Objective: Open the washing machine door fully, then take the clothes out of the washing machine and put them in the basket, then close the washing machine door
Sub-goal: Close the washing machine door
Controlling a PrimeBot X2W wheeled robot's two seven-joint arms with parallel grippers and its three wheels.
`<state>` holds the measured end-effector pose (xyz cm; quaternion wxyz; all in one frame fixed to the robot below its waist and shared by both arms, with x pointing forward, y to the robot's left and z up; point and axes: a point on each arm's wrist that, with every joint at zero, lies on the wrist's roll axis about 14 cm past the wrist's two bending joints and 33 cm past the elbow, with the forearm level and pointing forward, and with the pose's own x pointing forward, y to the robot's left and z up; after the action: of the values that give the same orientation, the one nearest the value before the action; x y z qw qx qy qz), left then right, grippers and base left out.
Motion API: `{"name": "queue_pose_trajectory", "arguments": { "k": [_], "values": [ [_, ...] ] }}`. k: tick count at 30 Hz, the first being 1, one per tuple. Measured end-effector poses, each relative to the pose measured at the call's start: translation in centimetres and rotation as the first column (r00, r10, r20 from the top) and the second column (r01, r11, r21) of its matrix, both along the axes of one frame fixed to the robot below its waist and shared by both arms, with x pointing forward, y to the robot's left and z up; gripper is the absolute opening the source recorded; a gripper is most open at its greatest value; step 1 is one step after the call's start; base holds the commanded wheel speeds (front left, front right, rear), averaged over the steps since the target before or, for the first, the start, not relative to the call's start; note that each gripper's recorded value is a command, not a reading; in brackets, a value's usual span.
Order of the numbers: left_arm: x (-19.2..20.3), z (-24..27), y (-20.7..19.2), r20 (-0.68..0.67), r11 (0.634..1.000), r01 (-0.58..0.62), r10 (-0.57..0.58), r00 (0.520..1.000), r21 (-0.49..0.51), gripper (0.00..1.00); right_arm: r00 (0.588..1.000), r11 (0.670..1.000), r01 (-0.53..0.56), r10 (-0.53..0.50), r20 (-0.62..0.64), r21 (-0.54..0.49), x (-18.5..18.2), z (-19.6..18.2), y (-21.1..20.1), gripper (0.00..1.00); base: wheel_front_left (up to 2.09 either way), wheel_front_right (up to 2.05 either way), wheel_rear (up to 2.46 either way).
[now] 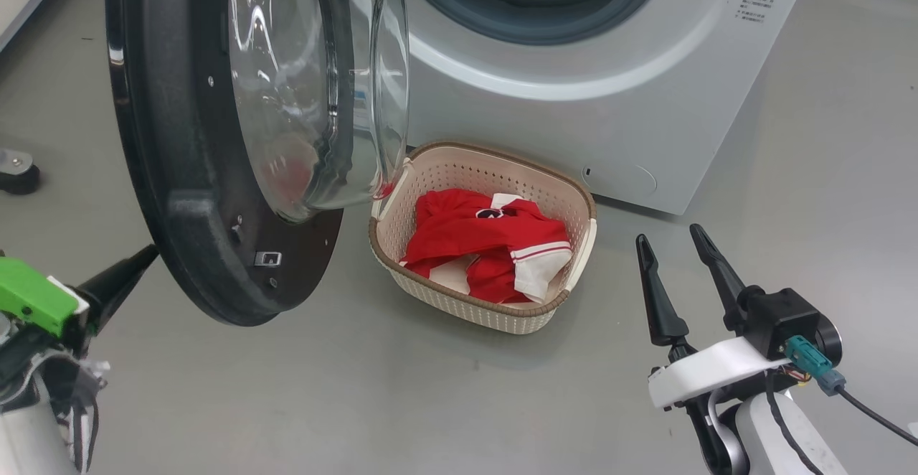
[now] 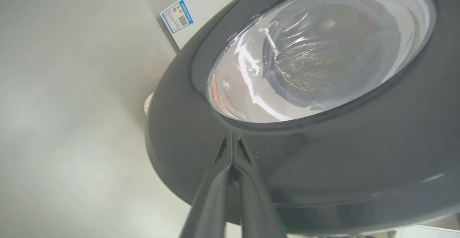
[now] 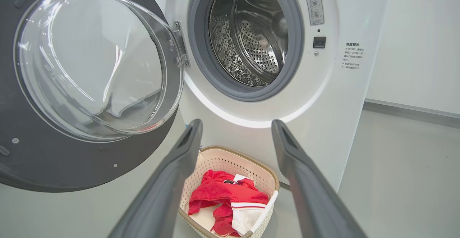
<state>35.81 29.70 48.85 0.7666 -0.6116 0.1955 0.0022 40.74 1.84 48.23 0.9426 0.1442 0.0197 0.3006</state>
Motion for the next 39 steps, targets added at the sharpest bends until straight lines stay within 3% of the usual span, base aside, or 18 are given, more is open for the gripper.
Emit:
{"name": "queue_pose_trajectory", "arguments": {
  "k": [1,2,4,11,19,25,37,39],
  "values": [
    [-0.4,-0.6,0.2,-0.033,0.998,-0.006,0.008,0.999,0.063,0.00,1.000,1.000,-0.002,0.002,0.001,0.000,-0.1,0.1,0.0,1.00,0.00,0.00,0.00],
    [-1.6,-1.7,1.1,-0.103,0.976,-0.004,0.027,0.994,0.217,0.00,1.000,1.000,-0.004,0.004,0.001,-0.001,-0.3,0.1,0.1,1.00,0.00,0.00,0.00],
    [-2.2,-1.1,2.1,-0.113,0.935,0.001,0.042,0.993,0.354,0.00,1.000,1.000,-0.005,0.005,0.000,-0.002,-0.4,0.1,0.1,1.00,0.00,0.00,0.00],
    [-2.7,0.9,2.5,-0.048,0.796,-0.023,0.065,0.997,0.605,0.00,1.000,1.000,-0.020,0.020,0.011,-0.001,-0.7,0.5,0.6,1.00,0.00,0.00,0.00],
    [-4.6,0.5,3.3,0.031,0.661,-0.116,0.138,0.990,0.742,0.00,0.999,0.999,-0.032,0.032,0.013,0.000,-0.9,0.6,1.0,1.00,0.00,0.00,0.00],
    [-5.4,1.1,3.8,0.141,0.602,-0.234,0.199,0.970,0.763,0.00,0.999,0.999,-0.034,0.034,0.004,-0.004,-1.2,0.3,1.0,1.00,0.00,0.00,0.00],
    [-6.9,0.9,3.2,0.235,0.453,-0.293,0.181,0.955,0.842,0.00,0.999,0.999,-0.035,0.035,0.012,-0.003,-1.4,0.6,1.0,1.00,0.00,0.00,0.00],
    [-7.2,0.7,3.4,0.240,0.437,-0.298,0.184,0.953,0.849,0.45,0.999,0.999,-0.034,0.034,0.012,-0.003,-1.4,0.7,1.0,1.00,0.00,0.00,0.00]
  ]
}}
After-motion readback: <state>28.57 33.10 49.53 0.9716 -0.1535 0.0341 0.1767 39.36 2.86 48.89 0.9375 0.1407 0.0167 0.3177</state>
